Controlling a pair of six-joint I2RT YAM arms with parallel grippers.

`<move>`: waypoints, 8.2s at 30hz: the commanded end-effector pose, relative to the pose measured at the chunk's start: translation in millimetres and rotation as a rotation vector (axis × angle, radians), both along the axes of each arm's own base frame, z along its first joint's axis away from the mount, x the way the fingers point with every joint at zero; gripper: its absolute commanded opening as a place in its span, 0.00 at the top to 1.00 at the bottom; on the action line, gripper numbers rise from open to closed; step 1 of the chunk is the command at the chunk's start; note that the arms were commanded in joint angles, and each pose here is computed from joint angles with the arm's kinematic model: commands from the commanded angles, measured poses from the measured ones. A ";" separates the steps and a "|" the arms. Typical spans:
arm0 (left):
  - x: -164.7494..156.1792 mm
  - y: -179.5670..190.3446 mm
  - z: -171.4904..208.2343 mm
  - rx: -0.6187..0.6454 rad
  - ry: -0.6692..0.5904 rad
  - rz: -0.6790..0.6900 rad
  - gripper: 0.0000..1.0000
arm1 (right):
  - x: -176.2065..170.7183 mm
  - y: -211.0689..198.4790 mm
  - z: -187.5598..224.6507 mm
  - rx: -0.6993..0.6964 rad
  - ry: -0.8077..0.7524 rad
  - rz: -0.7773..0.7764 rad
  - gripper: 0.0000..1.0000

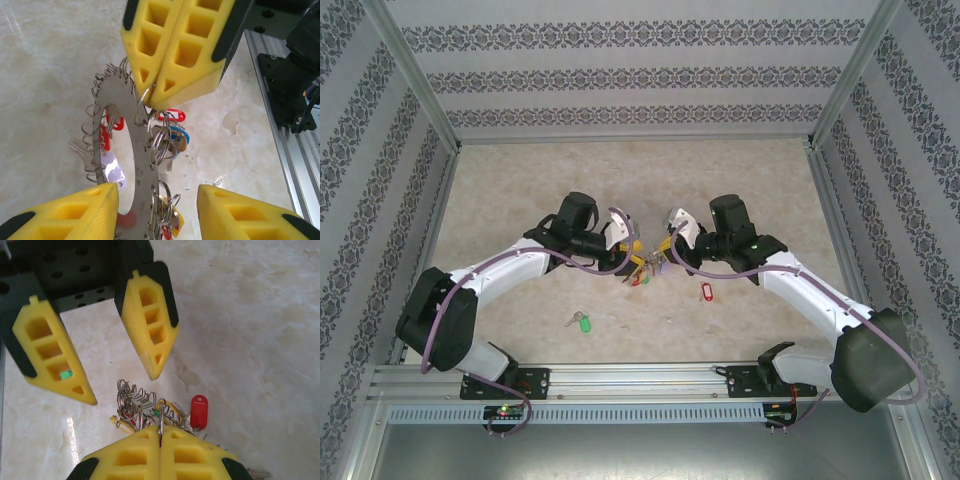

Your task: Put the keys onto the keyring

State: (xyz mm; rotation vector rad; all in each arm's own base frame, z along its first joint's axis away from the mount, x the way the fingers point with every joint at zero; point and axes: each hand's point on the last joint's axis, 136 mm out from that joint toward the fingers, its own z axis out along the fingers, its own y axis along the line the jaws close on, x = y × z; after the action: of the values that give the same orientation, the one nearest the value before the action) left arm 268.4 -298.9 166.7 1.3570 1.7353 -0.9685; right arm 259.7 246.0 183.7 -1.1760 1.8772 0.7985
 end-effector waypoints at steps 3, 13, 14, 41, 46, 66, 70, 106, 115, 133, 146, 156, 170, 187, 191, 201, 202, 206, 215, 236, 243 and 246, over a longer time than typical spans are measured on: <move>-2.5 -2.5 -4.1 0.067 -0.059 0.027 0.52 | -2.5 10.1 12.5 0.056 -0.011 0.015 1.00; 1.1 -10.4 -25.7 0.142 -0.066 0.053 0.59 | -10.4 15.7 7.7 0.066 0.017 0.031 1.00; 1.2 -10.9 -27.3 0.146 -0.066 0.056 0.59 | -10.8 15.4 6.8 0.065 0.025 0.027 1.00; 20.0 -2.0 -31.9 0.246 -0.327 0.260 1.00 | -12.8 -3.6 -35.3 -0.055 0.463 -0.402 1.00; 15.2 -7.7 -31.0 0.240 -0.323 0.246 1.00 | -4.3 7.0 -29.5 -0.078 0.436 -0.431 1.00; -4.0 -14.1 2.3 0.064 -0.223 0.266 0.67 | 5.7 27.0 -3.7 -0.013 0.216 -0.201 1.00; -22.2 -10.1 38.2 -0.093 -0.182 0.221 0.55 | -2.8 22.6 1.8 -0.009 0.103 -0.003 1.00; -11.3 1.8 25.8 -0.114 -0.039 -0.067 0.63 | -31.4 21.0 -5.0 0.114 -0.210 0.257 1.00; -15.1 -12.6 15.7 -0.044 0.015 -0.213 0.65 | -22.0 16.3 6.5 0.156 -0.193 0.237 1.00; -2.5 -19.7 1.9 -0.003 0.021 -0.253 0.71 | -14.1 18.9 9.5 0.168 -0.187 0.241 1.00; -0.8 -24.1 -4.3 0.021 0.025 -0.262 0.76 | -11.2 21.5 16.0 0.180 -0.175 0.242 1.00; 2.0 -26.5 -3.1 0.019 0.049 -0.253 1.00 | -9.0 19.0 14.3 0.154 -0.169 0.221 0.99; 24.9 -28.5 23.9 -0.105 0.000 -0.102 1.00 | -16.8 -2.9 -8.3 0.074 -0.184 0.124 0.82; 43.4 -32.2 46.4 -0.240 0.036 0.045 1.00 | 8.2 -17.1 -17.4 0.071 -0.154 -0.058 0.63; 40.4 -31.7 51.4 -0.251 0.034 0.038 1.00 | 11.9 -11.2 -17.2 0.090 -0.135 -0.033 0.54; 46.1 -31.7 49.9 -0.243 0.022 0.057 1.00 | -27.6 23.1 -2.7 0.214 -0.064 0.210 0.68; 47.3 -31.7 50.7 -0.242 0.015 0.065 1.00 | -31.8 24.1 -2.8 0.221 -0.055 0.224 0.67; 55.8 -29.4 49.0 -0.229 0.004 0.117 1.00 | -39.1 20.6 -7.7 0.214 -0.036 0.214 0.70; 50.5 -27.7 50.9 -0.242 -0.018 0.096 1.00 | -1.5 -23.8 -13.7 0.100 -0.160 -0.136 0.59; 35.3 -28.0 55.3 -0.218 -0.016 0.008 1.00 | 9.5 -12.8 20.6 0.213 -0.148 0.228 0.44; 39.5 -28.9 58.1 -0.237 -0.016 0.030 1.00 | 6.0 -4.2 4.9 0.200 -0.070 0.301 0.48; 41.4 -29.0 58.8 -0.235 -0.019 0.042 1.00 | 4.0 -4.0 -2.7 0.164 -0.056 0.298 0.49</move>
State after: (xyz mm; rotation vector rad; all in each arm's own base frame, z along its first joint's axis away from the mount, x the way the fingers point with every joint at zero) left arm 303.5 -325.6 187.4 1.1733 1.7032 -1.1208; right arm 275.3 237.1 177.8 -1.3143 1.6177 1.0135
